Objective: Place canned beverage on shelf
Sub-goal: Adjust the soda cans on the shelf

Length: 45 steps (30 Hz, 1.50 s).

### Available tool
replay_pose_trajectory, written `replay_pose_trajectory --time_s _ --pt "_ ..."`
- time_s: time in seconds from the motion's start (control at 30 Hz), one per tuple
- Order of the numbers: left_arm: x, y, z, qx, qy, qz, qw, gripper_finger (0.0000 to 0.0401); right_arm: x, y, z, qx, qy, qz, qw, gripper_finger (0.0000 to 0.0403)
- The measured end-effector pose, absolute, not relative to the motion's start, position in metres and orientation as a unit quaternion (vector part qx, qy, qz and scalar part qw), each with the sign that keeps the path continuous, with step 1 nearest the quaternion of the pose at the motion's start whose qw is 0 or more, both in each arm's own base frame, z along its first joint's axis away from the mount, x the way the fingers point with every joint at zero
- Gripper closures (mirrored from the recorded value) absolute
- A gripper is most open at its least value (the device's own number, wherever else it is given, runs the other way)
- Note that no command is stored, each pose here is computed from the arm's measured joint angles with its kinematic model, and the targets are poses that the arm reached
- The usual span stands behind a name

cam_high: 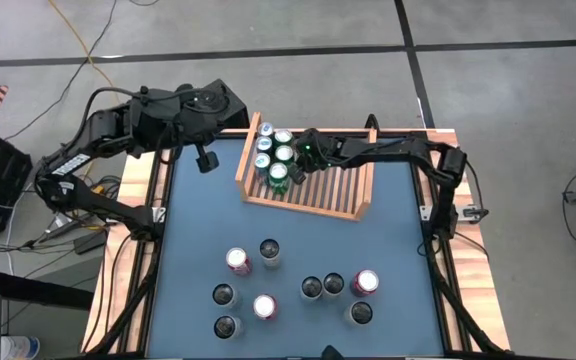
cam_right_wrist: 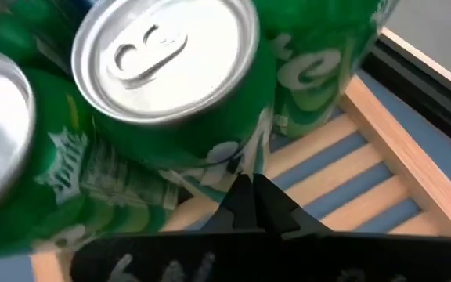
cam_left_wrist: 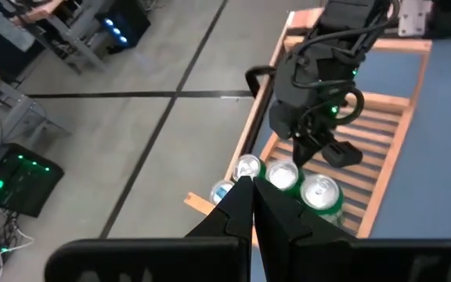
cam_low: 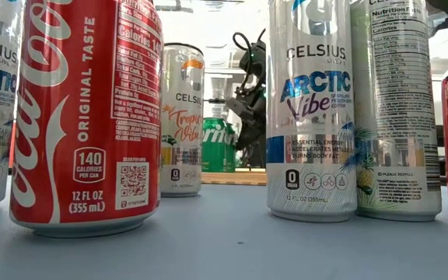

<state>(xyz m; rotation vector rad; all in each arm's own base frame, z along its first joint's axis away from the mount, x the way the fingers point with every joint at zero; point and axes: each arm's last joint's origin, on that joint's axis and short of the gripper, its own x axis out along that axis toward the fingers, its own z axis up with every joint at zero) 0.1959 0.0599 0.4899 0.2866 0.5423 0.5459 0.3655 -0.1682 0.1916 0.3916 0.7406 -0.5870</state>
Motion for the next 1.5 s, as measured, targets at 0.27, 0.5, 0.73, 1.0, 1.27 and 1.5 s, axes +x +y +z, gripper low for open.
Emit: replay_pose_trajectory --time_s 0.27,0.5,0.73,1.0,1.27,1.5 --pt "0.195 0.066 0.492 0.135 0.256 0.28 0.915 0.0401 0.363 -0.172 0.192 0.183 0.359 -0.257 0.879 0.0403" --pt "0.195 0.066 0.491 0.133 0.256 0.276 0.917 0.0401 0.356 -0.167 0.219 0.166 0.334 -0.284 0.884 0.0403" --pt "0.195 0.065 0.491 0.128 0.257 0.263 0.921 0.0401 0.339 -0.151 0.272 0.125 0.288 -0.209 0.926 0.0403" --pt "0.196 0.064 0.49 0.096 0.249 0.248 0.931 0.0401 0.349 -0.094 0.277 0.058 0.318 -0.039 0.946 0.0403" --pt "0.196 0.064 0.49 0.079 0.244 0.252 0.933 0.0401 0.38 -0.073 0.234 0.049 0.351 -0.028 0.935 0.0403" --pt "0.194 0.063 0.487 0.07 0.259 0.246 0.931 0.0401 0.397 -0.068 0.196 0.018 0.383 -0.077 0.92 0.0403"
